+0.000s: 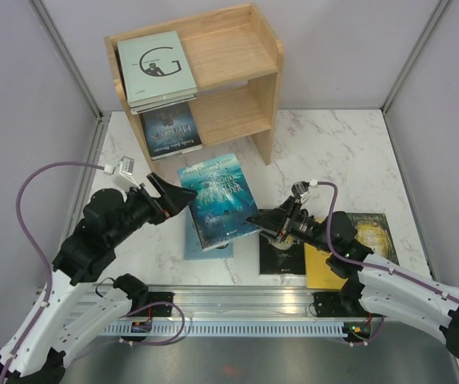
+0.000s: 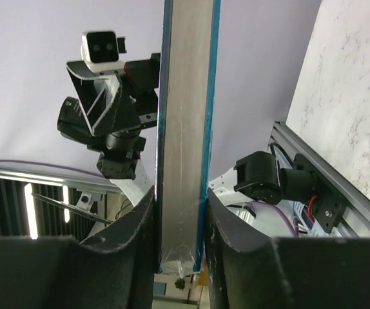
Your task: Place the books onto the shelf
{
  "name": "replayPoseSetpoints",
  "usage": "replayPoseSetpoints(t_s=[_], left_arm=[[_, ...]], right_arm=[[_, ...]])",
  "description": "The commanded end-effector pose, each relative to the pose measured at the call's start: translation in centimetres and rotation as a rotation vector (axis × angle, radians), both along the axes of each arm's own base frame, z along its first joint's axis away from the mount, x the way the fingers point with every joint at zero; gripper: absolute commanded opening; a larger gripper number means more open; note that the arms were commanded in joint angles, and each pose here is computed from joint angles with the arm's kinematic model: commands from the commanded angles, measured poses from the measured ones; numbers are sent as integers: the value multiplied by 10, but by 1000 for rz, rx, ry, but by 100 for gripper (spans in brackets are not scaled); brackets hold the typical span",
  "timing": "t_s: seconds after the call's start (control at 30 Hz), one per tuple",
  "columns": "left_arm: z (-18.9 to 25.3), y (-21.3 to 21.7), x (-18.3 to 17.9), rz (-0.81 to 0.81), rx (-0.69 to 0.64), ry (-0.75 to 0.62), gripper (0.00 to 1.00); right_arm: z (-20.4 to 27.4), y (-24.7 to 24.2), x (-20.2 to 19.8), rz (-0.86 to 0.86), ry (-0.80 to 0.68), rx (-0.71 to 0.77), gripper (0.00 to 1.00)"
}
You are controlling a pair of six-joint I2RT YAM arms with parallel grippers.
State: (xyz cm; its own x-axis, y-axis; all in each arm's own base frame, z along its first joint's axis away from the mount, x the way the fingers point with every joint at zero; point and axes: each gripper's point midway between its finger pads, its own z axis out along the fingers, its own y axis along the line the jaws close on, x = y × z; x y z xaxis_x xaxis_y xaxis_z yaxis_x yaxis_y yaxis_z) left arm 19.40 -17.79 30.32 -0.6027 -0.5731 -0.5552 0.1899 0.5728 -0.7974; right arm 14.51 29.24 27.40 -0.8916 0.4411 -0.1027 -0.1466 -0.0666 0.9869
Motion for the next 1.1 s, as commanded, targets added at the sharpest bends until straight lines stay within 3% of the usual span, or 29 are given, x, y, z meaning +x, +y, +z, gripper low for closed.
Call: replayPoseSetpoints(t_s=[0.0, 0.13, 0.3, 0.47, 0.87, 1.07], left_arm=[[-12, 45, -12, 92, 259, 0, 100], [-13, 75, -19, 171, 376, 9, 100], [-20, 94, -29, 197, 458, 0, 100], [-32, 98, -33, 196, 470, 4, 100], [-60, 82, -31, 101, 494, 29, 100], [-72, 67, -32, 30, 475, 46, 100]], right_arm=[[111, -24, -10, -46, -179, 271, 0], [124, -24, -6, -70, -166, 228, 0], [175, -25, -7, -82, -217, 223, 0], [208, -22, -1, -106, -231, 160, 0], [322, -1, 17, -91, -329, 222, 0], [335, 41, 93, -84, -290, 189, 0]])
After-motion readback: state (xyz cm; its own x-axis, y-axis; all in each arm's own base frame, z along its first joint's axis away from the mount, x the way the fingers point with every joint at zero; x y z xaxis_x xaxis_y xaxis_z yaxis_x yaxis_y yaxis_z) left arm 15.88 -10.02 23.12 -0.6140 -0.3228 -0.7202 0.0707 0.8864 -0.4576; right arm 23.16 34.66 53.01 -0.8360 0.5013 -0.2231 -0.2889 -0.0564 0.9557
